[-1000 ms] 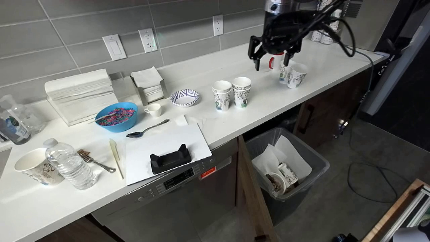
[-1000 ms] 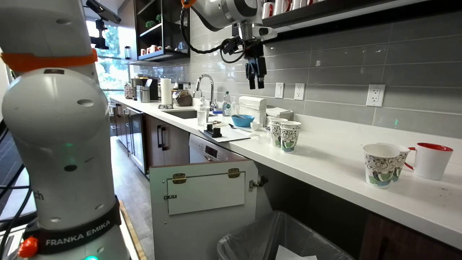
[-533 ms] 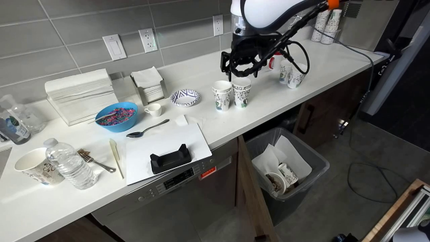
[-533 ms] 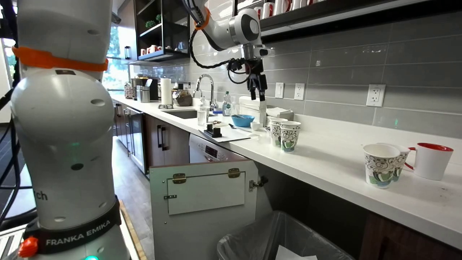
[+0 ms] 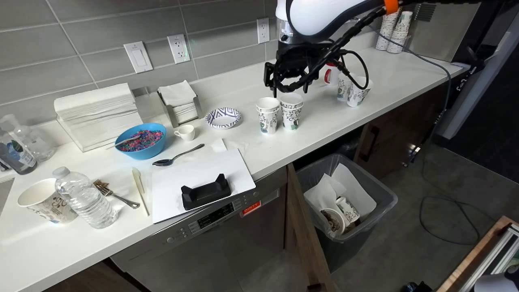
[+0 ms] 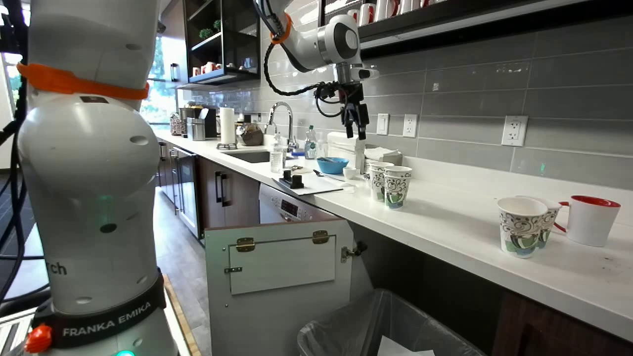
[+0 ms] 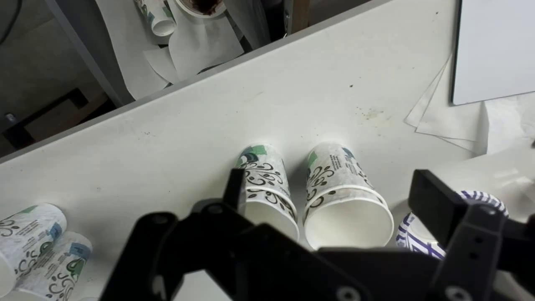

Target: Unstack both stacked cups

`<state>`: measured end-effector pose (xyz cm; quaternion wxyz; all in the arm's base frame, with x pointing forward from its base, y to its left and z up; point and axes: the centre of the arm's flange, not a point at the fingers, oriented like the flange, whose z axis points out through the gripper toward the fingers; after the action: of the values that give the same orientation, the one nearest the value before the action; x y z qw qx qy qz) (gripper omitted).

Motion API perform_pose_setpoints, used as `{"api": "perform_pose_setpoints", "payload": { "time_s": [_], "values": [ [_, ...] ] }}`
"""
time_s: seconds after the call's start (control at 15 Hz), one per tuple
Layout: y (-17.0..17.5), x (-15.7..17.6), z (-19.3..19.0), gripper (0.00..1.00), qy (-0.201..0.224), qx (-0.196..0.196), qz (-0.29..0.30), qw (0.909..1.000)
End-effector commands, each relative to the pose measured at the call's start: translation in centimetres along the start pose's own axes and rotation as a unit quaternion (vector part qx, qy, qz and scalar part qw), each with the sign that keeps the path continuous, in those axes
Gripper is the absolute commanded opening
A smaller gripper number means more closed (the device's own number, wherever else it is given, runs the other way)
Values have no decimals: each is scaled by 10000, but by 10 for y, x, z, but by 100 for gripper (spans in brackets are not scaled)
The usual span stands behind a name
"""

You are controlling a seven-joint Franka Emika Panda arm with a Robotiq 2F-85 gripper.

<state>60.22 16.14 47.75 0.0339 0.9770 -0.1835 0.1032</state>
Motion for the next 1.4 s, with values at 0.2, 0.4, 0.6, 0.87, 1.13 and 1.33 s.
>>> {"api": "perform_pose_setpoints", "payload": {
  "time_s": [0.2, 0.4, 0.6, 0.87, 1.13, 1.33],
  "values": [
    [-12, 50, 35, 100, 16, 64, -388, 9992],
    [-10, 70, 50, 100, 32, 57, -401, 9992],
    [-10, 85, 64, 100, 51, 67, -378, 9993],
    [-14, 93, 81, 100, 63, 26, -338, 9994],
    [-13, 99, 93, 96, 103, -28, -321, 9994],
    [-11, 104, 97, 88, 129, -34, -306, 9994]
  ]
}}
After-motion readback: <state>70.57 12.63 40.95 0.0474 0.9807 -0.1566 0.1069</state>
